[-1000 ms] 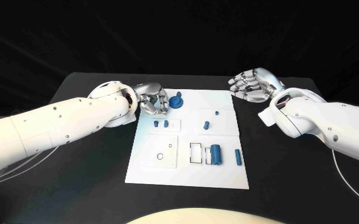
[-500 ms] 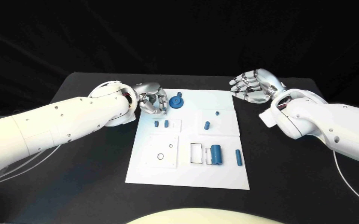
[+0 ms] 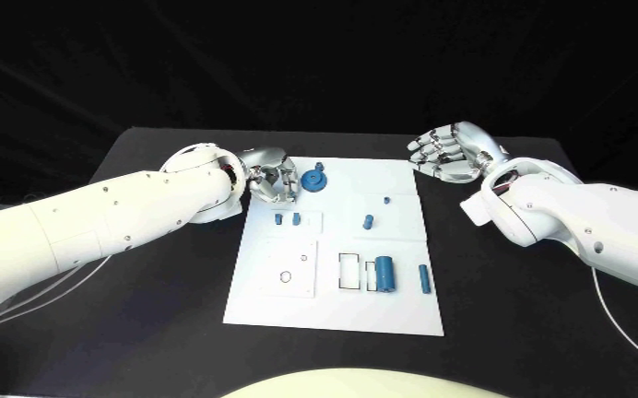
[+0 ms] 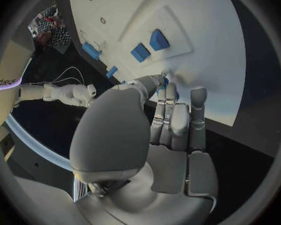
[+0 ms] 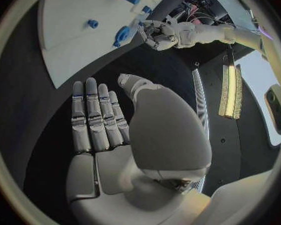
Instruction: Assemble the parts on the task board
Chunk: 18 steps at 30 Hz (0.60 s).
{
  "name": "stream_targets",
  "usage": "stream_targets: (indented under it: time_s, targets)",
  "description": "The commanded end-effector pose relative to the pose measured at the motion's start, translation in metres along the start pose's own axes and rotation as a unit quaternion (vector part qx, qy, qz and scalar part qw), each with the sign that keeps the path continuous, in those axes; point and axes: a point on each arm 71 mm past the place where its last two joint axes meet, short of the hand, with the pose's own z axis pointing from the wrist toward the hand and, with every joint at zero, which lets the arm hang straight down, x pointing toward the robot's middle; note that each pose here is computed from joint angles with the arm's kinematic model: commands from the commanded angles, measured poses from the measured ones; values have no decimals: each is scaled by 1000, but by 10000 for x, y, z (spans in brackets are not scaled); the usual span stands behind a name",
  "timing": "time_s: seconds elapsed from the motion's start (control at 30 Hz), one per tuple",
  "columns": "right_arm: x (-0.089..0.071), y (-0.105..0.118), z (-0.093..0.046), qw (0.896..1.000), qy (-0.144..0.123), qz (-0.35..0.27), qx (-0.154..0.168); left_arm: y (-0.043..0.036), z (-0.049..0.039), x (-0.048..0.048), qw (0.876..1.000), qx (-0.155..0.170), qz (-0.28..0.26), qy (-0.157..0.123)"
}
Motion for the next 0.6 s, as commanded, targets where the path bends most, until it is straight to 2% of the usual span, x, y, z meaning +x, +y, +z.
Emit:
stream_targets:
  time_s: [0.03,0.6]
  targets:
    - [7,11,0,1000,2,-2,-6,-25,4,35,1000,4,0,16]
    - [10,15,-1,1000,2,-2,-7,-28,-5,49,1000,10,8,20]
